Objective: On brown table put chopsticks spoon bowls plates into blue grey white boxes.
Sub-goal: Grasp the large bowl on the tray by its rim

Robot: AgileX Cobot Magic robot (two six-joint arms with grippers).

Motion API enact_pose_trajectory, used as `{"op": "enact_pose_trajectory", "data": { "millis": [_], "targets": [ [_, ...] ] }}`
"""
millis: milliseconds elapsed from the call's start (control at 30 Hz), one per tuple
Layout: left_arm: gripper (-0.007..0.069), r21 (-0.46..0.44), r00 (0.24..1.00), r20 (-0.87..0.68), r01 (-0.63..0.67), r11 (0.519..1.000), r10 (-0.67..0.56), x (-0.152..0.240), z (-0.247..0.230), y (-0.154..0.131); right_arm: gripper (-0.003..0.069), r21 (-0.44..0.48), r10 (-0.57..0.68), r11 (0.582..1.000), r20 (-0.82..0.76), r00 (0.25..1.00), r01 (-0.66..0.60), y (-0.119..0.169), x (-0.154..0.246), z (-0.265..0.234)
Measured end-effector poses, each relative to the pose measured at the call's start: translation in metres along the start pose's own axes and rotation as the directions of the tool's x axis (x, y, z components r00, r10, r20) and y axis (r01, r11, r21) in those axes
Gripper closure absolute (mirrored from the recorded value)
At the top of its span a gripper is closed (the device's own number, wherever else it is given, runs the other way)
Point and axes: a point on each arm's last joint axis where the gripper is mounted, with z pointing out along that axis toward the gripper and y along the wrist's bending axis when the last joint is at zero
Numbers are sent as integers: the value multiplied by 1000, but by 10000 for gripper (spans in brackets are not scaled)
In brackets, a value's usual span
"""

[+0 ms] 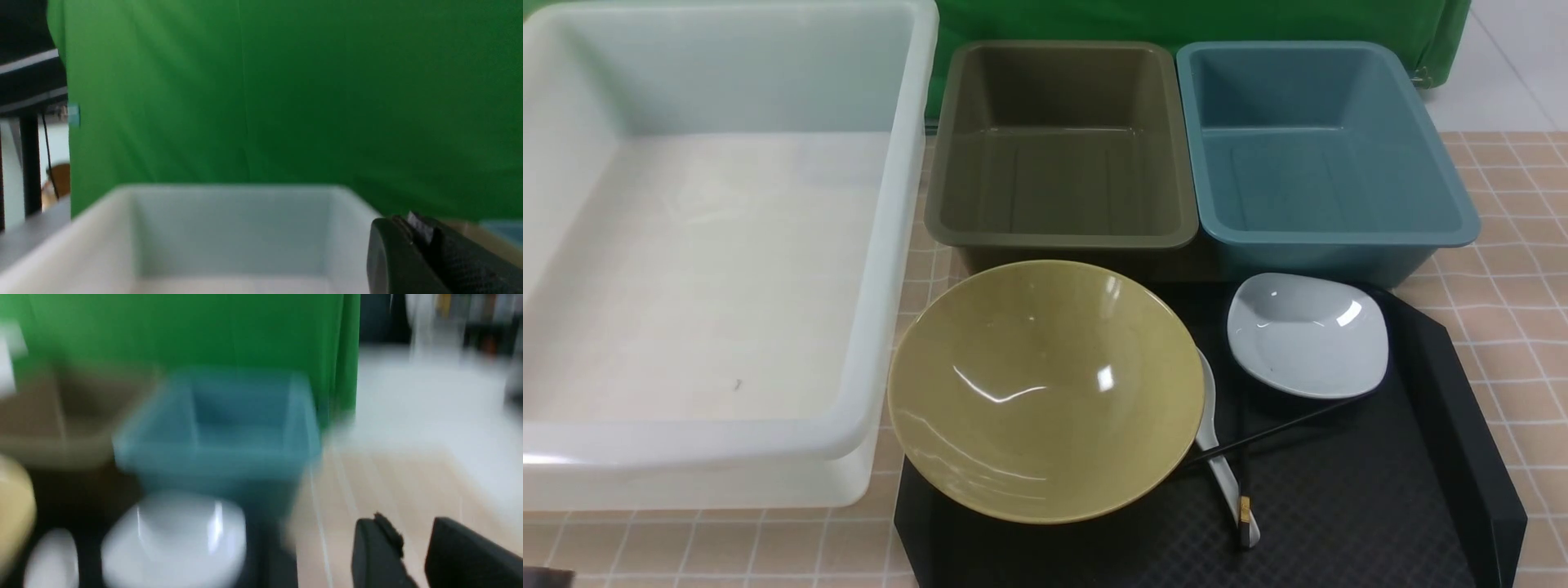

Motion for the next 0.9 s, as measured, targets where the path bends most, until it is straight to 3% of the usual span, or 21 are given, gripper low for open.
{"op": "enact_pose_trajectory", "data": {
  "millis": [167, 267, 633, 800, 900],
  "targets": [
    [635, -6, 979, 206, -1, 1000, 2, -19, -2, 0, 421, -32, 14, 999, 378, 926, -2, 3, -34, -7],
    [635, -10, 966, 259, 5, 1000, -3, -24, -3, 1, 421, -72, 87, 996, 489, 868, -59, 3, -45, -12],
    [635, -3, 990, 127, 67, 998, -66, -12, -1, 1, 424, -66, 147, 989, 312, 939, -133, 2, -29, -5],
    [635, 7, 981, 121, 154, 988, -153, -23, 4, 1, 508, -82, 178, 984, 339, 924, -160, 2, -34, -6],
    [635, 15, 974, 153, 165, 986, -165, -55, 15, 1, 599, -89, 182, 983, 373, 910, -161, 2, -50, -7]
  ]
}}
